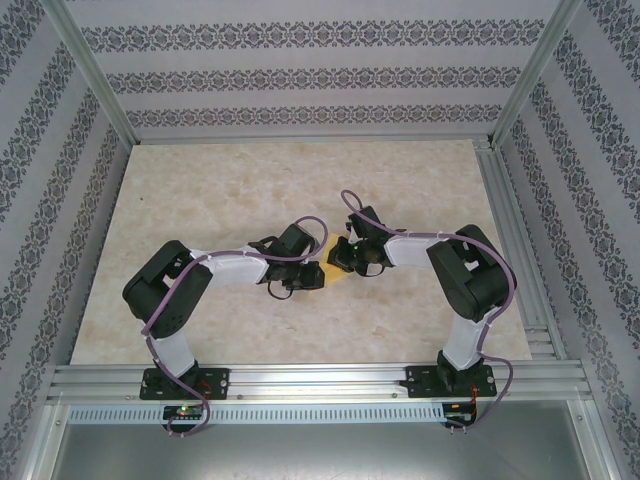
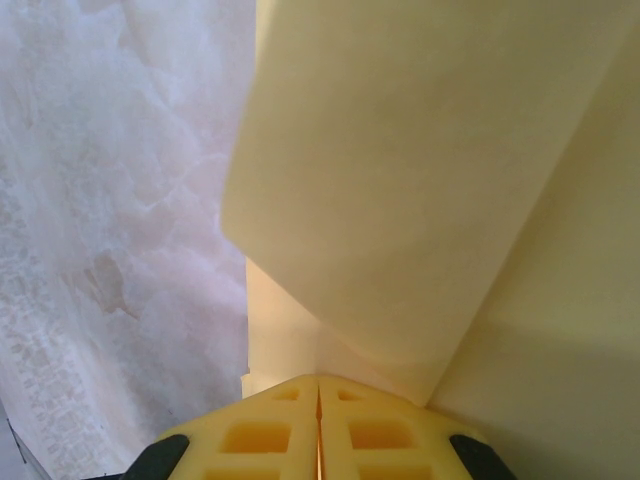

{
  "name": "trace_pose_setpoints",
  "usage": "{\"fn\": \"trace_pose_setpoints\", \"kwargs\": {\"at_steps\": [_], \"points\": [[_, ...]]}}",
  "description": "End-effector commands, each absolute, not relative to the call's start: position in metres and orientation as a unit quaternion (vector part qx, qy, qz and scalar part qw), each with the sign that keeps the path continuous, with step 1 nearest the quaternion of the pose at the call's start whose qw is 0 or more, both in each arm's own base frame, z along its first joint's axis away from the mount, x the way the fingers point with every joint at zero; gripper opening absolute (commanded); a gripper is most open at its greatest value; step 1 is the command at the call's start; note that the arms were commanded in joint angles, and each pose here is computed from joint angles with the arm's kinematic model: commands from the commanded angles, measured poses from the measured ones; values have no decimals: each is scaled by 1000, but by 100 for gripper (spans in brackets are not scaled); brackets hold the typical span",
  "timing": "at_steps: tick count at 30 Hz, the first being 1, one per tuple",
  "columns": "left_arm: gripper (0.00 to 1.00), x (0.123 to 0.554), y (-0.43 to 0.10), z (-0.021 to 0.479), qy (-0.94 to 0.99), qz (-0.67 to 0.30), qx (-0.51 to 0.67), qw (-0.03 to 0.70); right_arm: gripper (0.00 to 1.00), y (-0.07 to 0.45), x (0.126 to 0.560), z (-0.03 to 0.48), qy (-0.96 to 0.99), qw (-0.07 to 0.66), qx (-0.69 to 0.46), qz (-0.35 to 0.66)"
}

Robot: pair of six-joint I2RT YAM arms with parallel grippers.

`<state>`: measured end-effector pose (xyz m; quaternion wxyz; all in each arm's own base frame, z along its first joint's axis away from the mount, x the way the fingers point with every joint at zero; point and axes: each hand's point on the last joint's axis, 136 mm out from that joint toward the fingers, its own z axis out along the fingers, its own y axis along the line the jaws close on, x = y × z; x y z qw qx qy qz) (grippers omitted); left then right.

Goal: Fold a paper plane with a square sheet of paper (pick it up from the middle)
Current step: Fourth fold the wing at the center of the table.

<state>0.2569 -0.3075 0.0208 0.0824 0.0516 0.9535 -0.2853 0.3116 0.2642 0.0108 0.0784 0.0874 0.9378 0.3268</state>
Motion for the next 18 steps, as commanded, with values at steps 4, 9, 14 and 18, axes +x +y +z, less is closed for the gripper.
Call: {"fn": "trace_pose_setpoints", "kwargs": {"at_steps": [4, 9, 14, 18], "points": [[20, 241, -300, 10, 960, -268, 68, 53, 9, 231, 299, -29, 960, 58, 124, 245], [20, 265, -327, 62, 927, -347, 75, 122, 9, 230, 299, -29, 960, 58, 124, 244], [19, 282, -333, 74, 918, -355, 69, 161, 9, 231, 299, -30, 960, 56, 124, 245], [17, 285, -334, 60, 926, -341, 66, 147, 8, 232, 299, -30, 960, 56, 124, 246]]}}
